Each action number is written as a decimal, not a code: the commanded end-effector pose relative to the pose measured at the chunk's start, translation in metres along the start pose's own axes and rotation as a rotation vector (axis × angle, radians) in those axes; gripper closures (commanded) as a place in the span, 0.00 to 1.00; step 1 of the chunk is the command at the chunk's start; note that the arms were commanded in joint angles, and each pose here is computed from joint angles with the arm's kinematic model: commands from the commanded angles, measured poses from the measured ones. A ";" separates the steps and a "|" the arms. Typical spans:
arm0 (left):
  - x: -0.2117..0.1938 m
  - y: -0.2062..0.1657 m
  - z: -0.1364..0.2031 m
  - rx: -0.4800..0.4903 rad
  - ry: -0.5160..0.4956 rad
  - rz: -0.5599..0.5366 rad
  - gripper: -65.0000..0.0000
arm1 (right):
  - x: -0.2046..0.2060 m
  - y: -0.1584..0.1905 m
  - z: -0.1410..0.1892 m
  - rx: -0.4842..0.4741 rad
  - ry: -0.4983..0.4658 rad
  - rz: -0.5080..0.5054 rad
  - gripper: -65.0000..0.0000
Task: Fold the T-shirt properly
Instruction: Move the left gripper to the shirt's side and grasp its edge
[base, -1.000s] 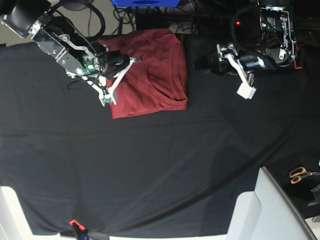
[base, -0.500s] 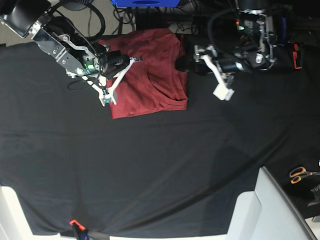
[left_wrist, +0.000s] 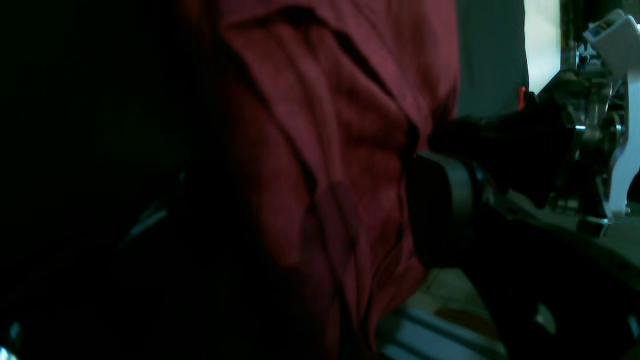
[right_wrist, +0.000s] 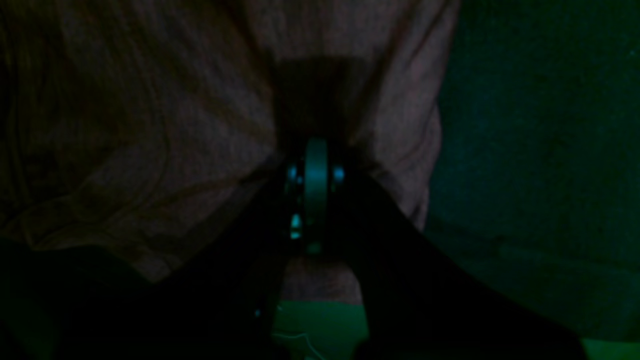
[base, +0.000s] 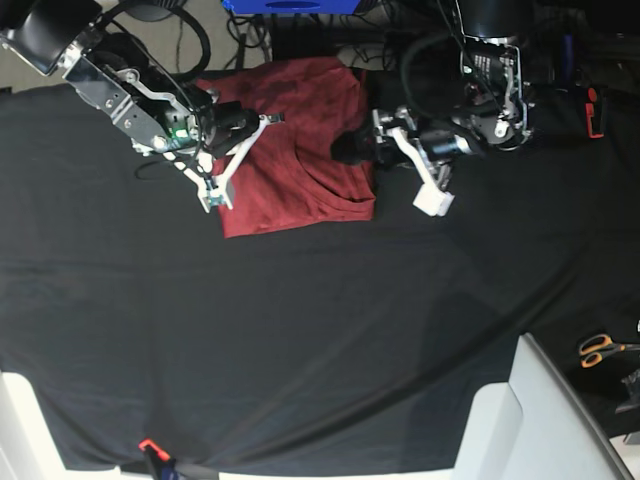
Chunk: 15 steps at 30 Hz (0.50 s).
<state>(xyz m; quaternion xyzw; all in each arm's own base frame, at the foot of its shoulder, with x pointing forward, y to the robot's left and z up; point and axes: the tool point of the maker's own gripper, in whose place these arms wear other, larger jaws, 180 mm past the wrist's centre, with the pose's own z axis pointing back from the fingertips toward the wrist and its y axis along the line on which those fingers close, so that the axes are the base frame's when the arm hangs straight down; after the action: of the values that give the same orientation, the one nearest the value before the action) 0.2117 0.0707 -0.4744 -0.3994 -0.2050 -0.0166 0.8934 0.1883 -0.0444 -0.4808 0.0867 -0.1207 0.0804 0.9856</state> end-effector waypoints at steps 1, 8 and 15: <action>-0.010 -0.001 -0.006 0.004 0.046 -0.004 0.21 | 0.003 -0.005 0.002 -0.011 -0.003 -0.002 1.00; -0.021 -0.005 -0.019 -0.023 0.051 0.029 0.21 | 0.003 -0.007 0.002 -0.015 -0.003 -0.001 1.00; -0.018 0.000 -0.014 -0.010 0.047 0.025 0.61 | 0.003 -0.007 0.002 -0.015 -0.004 -0.001 1.00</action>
<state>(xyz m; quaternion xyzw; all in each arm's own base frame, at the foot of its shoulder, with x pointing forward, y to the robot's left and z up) 0.2046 0.0551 -0.4874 -0.4142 -0.1917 -0.0074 0.8897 0.1885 -0.0463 -0.4810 0.0851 -0.1207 0.0818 0.9856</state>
